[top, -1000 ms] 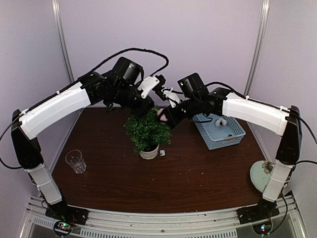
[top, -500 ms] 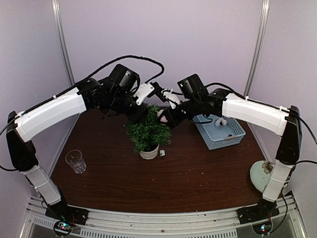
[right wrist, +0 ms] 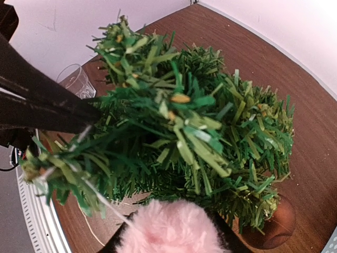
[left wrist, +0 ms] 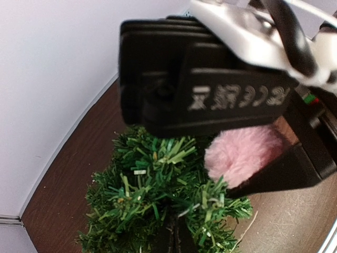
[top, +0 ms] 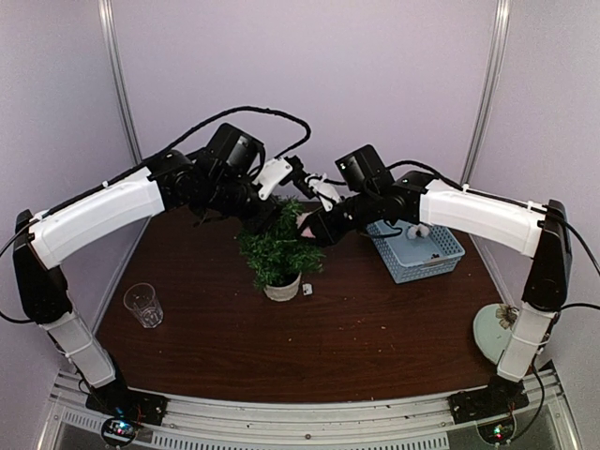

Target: Decorate the small christmas tree

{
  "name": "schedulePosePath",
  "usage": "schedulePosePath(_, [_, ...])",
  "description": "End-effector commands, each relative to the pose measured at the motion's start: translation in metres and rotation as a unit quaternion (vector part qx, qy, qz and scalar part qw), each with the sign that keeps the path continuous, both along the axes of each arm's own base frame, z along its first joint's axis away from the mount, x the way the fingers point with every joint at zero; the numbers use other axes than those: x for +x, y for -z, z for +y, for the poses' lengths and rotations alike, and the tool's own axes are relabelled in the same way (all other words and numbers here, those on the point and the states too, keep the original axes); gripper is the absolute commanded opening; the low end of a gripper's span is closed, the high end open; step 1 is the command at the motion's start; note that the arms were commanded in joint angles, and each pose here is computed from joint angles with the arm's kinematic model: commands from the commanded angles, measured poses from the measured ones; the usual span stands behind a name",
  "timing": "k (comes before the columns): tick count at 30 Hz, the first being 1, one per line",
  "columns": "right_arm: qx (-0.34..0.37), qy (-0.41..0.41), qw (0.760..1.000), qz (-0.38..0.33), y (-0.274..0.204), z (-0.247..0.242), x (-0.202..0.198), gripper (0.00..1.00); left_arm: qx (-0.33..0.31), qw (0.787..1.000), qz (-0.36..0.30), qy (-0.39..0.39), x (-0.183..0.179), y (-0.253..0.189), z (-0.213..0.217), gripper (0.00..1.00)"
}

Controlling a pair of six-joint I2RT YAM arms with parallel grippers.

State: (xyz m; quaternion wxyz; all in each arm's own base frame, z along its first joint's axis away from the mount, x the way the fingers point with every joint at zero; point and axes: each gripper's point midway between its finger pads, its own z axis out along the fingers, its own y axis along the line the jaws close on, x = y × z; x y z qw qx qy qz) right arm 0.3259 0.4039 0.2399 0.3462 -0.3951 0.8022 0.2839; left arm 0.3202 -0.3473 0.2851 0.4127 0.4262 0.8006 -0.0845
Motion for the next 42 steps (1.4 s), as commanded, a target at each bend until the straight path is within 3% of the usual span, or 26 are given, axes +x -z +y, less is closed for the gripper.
schedulePosePath(1, [0.017, -0.010, 1.000, -0.014, -0.018, -0.002, -0.010, 0.49, -0.018, 1.000, -0.013, -0.002, 0.002, -0.013, 0.004, 0.00])
schedulePosePath(6, [0.026, -0.008, 0.999, -0.025, -0.028, -0.004, -0.011, 0.63, -0.026, 1.000, -0.015, -0.002, 0.000, -0.018, 0.005, 0.02])
schedulePosePath(14, [0.033, 0.008, 0.999, -0.042, -0.044, -0.018, -0.010, 0.76, -0.045, 0.999, -0.024, -0.011, -0.006, -0.033, 0.016, 0.35])
schedulePosePath(18, [0.040, 0.016, 0.998, -0.045, -0.051, -0.030, -0.011, 0.78, -0.054, 0.998, -0.025, -0.018, -0.008, -0.038, 0.029, 0.45])
schedulePosePath(24, [0.062, 0.053, 0.996, -0.022, -0.050, -0.064, -0.002, 0.83, -0.127, 0.990, -0.001, -0.061, -0.003, -0.039, 0.064, 0.60])
schedulePosePath(32, [0.094, 0.133, 0.986, 0.045, 0.005, -0.103, -0.002, 0.69, -0.216, 0.964, 0.022, -0.156, 0.033, -0.011, 0.126, 0.59])
schedulePosePath(39, [0.117, 0.136, 0.979, 0.093, 0.060, -0.074, -0.030, 0.59, -0.199, 0.961, 0.035, -0.191, 0.062, 0.036, 0.135, 0.54])
schedulePosePath(42, [0.135, 0.123, 0.979, 0.094, 0.062, -0.056, -0.036, 0.57, -0.198, 0.961, 0.035, -0.188, 0.070, 0.049, 0.130, 0.52])
